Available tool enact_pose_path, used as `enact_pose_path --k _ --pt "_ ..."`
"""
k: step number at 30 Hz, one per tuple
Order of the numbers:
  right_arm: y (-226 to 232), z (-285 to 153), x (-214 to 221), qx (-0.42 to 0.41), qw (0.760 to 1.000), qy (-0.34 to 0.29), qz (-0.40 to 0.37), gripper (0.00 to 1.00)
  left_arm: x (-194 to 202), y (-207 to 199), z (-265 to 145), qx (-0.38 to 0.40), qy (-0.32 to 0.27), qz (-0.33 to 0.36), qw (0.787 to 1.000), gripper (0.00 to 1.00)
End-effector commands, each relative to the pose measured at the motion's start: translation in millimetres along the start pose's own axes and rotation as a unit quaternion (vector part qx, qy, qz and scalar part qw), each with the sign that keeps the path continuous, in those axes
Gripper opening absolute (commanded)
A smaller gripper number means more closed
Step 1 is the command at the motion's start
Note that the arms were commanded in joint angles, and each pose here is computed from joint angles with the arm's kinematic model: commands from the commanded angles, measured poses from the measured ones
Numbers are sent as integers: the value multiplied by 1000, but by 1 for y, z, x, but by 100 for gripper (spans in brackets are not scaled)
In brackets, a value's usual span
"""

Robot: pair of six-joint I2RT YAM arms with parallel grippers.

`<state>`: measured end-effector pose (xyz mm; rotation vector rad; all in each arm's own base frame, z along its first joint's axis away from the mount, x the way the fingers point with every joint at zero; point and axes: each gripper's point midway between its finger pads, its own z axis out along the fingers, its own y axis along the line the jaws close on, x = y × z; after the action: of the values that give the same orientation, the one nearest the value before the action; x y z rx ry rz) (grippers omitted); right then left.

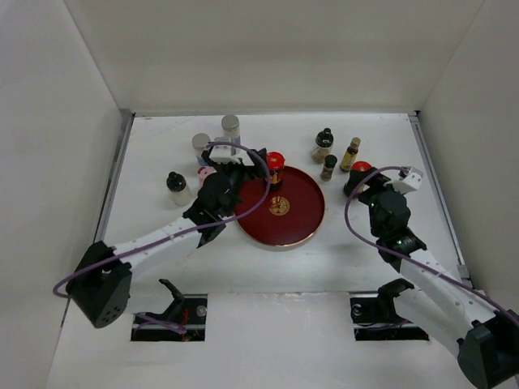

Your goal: Organize the condiment bottles

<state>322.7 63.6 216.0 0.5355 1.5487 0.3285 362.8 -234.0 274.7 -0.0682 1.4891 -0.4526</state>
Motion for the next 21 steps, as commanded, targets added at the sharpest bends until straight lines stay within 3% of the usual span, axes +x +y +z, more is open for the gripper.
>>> enact_pose_path --k 1,6,9,14,21 --pt "-25 12 -10 75 997 8 -36 90 -16 15 -17 -8 -29 -40 999 100" --pt "-28 35 21 95 982 113 -119 91 12 10 -49 36 2 -91 995 93" --pt "-30 45 25 108 977 127 -134 91 42 2 -64 62 43 -98 992 85" --pt "-41 59 37 136 965 154 -165 91 85 2 -81 81 85 -96 989 83" --pt "-49 75 52 152 959 161 -178 87 79 -7 -86 105 66 -115 986 77"
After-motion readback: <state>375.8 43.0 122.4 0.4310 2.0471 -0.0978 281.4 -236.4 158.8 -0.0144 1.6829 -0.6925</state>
